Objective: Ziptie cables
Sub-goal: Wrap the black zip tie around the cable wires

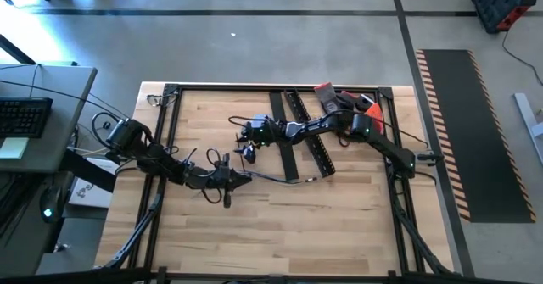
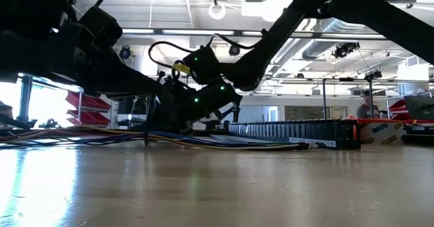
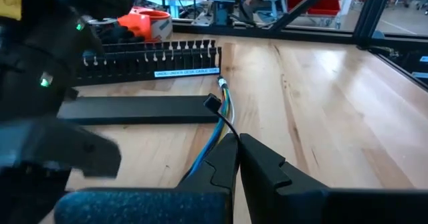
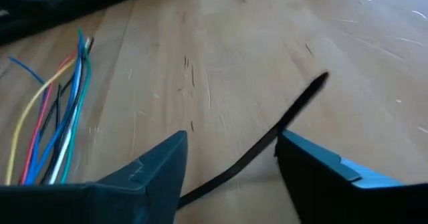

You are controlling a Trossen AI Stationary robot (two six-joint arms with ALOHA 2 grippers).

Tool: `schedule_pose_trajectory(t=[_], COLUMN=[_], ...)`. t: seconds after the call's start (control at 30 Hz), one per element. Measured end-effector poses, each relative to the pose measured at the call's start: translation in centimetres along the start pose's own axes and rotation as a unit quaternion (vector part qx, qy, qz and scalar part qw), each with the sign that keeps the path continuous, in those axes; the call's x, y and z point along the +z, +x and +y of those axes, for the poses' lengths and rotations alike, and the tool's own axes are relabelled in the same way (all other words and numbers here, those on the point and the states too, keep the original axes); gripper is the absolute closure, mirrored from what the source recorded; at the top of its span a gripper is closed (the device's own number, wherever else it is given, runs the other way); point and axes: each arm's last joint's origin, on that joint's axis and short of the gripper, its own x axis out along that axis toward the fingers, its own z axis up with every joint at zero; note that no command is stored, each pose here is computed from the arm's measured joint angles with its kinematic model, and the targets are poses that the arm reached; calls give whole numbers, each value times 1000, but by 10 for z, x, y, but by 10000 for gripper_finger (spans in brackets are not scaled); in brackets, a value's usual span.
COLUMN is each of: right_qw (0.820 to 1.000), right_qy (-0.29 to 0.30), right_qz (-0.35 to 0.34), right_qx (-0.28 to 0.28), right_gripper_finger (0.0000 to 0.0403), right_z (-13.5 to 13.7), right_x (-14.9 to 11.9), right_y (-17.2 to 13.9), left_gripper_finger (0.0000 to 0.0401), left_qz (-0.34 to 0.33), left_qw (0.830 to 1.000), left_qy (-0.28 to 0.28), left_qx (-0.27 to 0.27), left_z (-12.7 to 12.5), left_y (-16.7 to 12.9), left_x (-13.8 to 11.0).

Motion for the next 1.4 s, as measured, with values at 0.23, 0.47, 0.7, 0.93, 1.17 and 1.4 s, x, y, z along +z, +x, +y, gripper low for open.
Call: schedule_pose_trajectory(t=[0.23,0.47,0.7,0.93,1.17,1.4], right_qw=[999,996,975,953,938,925], right_qy=[-22,-74,-186,-256,-280,-314], right_qz=[25,35,12,-19,-63,-98], right_qx=[9,-47,-124,-158,-194,-189], right_gripper_finger=[335,401,403,403,403,403], right_z=[5,11,44,84,101,110], right_x=[-1,-4,-9,-33,-43,-46], right_y=[2,-23,-52,-52,-55,-59], left_gripper_finger=[401,401,401,401,401,401], left_qz=[3,3,-2,-4,-28,-60], left_qw=[1000,1000,1000,999,998,997], left_qy=[-1,-8,-10,-9,-28,-38], left_qx=[-7,-6,22,37,42,26], left_z=[0,0,4,9,13,22], left_y=[0,0,1,2,-7,-23], left_x=[0,-1,0,1,1,1])
